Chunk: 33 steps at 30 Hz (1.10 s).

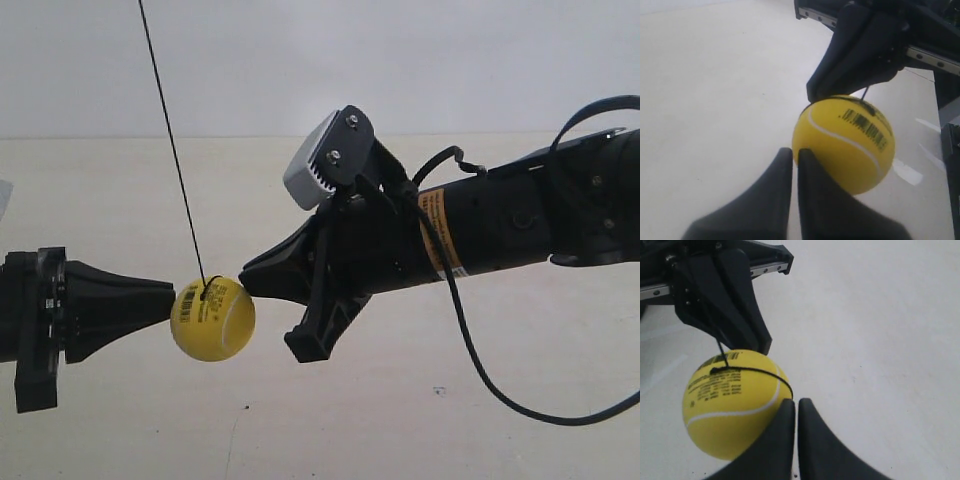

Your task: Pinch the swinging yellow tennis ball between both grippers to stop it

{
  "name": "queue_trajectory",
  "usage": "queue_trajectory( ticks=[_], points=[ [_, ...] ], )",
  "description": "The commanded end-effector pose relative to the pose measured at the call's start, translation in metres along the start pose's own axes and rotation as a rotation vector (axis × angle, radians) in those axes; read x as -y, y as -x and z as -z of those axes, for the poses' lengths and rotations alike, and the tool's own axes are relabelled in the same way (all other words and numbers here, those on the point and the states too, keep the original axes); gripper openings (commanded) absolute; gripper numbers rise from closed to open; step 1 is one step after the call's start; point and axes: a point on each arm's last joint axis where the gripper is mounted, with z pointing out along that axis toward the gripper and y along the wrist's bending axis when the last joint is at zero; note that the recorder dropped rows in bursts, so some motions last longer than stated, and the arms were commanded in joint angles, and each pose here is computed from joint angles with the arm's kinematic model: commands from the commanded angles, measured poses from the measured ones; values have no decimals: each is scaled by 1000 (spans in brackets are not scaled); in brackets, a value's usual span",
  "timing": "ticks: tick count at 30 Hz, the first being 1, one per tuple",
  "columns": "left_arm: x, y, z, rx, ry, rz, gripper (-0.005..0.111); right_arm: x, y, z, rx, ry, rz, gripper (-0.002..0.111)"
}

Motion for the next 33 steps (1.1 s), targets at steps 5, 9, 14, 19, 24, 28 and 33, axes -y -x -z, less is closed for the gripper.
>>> queue_trajectory(
  ticks=[5,9,14,19,24,28,33],
  points=[
    [5,-6,2,41,41,11,5,0,1,-1,4,5,-4,0],
    [5,-6,2,39,37,16,5,0,1,-1,1,-2,-4,0],
    [5,-6,2,37,36,15,5,5,-1,3,-50,-67,28,0],
    [5,-6,2,38,36,19,5,-3,8,12,-29,-31,35,0],
    [3,-5,2,56,59,22,5,-9,9,11,-17,30,39,0],
    [1,-3,3,78,86,31,5,-4,8,11,-28,-18,32,0],
    [2,-4,3,72,79,30,5,-7,10,11,-10,15,26,0]
  ],
)
